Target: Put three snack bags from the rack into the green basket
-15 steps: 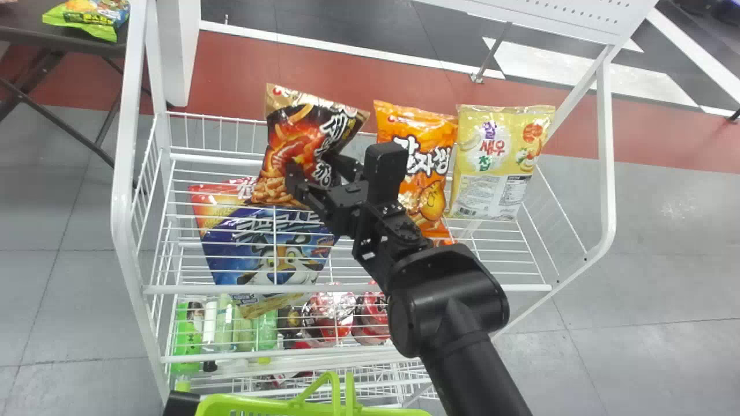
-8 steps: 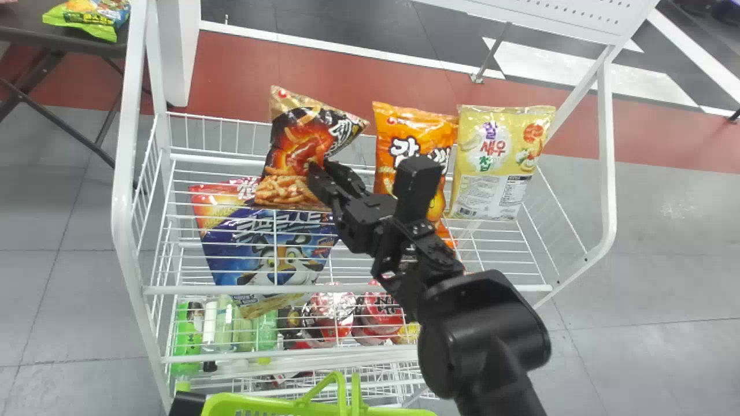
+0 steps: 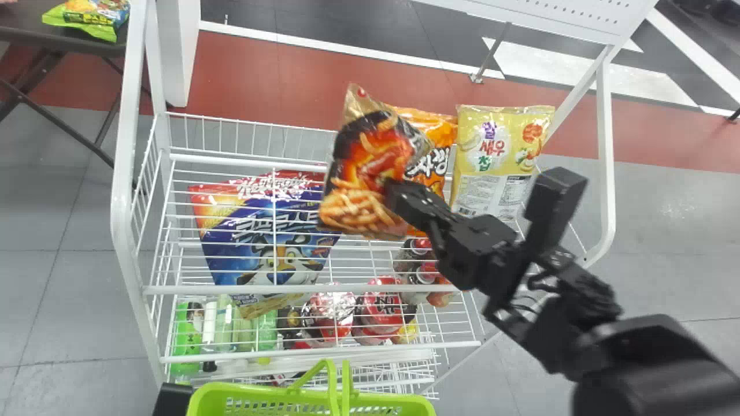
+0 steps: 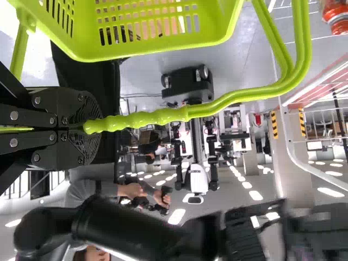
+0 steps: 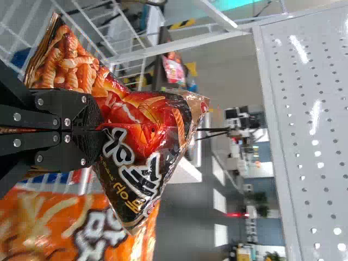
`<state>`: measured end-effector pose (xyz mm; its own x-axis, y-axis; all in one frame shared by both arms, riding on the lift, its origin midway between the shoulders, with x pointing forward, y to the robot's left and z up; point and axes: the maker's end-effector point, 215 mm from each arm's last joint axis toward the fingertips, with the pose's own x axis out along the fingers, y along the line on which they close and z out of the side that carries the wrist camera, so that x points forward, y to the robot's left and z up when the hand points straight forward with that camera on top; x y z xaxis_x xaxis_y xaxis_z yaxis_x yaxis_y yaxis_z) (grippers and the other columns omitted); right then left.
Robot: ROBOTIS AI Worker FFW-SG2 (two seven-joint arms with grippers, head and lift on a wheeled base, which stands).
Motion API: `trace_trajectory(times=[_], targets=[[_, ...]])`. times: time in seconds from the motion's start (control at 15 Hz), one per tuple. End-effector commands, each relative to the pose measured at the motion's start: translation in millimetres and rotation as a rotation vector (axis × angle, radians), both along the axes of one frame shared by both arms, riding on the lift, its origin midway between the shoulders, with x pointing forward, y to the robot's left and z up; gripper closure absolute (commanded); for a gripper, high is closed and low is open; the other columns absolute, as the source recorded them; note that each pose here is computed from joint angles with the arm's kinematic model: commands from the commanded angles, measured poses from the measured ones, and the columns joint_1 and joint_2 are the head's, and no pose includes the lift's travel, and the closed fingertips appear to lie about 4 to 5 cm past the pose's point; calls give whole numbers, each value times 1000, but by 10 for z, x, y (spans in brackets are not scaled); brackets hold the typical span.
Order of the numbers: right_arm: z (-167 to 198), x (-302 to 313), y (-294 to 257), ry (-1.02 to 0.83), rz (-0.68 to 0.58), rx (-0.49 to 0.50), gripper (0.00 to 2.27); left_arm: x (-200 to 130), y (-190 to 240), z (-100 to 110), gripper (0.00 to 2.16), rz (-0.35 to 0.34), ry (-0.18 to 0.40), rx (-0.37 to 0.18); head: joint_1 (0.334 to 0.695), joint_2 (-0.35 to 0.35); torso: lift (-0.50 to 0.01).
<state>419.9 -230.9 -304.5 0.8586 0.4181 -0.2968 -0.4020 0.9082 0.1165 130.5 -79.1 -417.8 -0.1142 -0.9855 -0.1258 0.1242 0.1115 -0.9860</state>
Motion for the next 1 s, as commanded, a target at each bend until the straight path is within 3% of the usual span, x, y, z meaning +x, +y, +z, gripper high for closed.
trace_trajectory(times=[0.0, 0.33, 0.67, 0.93], targets=[[-151, -368, -338, 174, -20, -40, 2216, 65, 24, 11, 1463, 19, -9, -6, 695, -350, 0], [-477, -1314, -415, 535, 22, 19, 2216, 186, 103, 46, 1463, 50, -30, -13, 695, -350, 0], [-958, -1896, -292, 729, 81, 29, 2213, 296, 93, 101, 1463, 62, -69, -21, 695, -350, 0], [-1311, -2276, 155, 866, 195, 28, 2216, 310, 64, 109, 1463, 56, -78, -20, 695, -350, 0]])
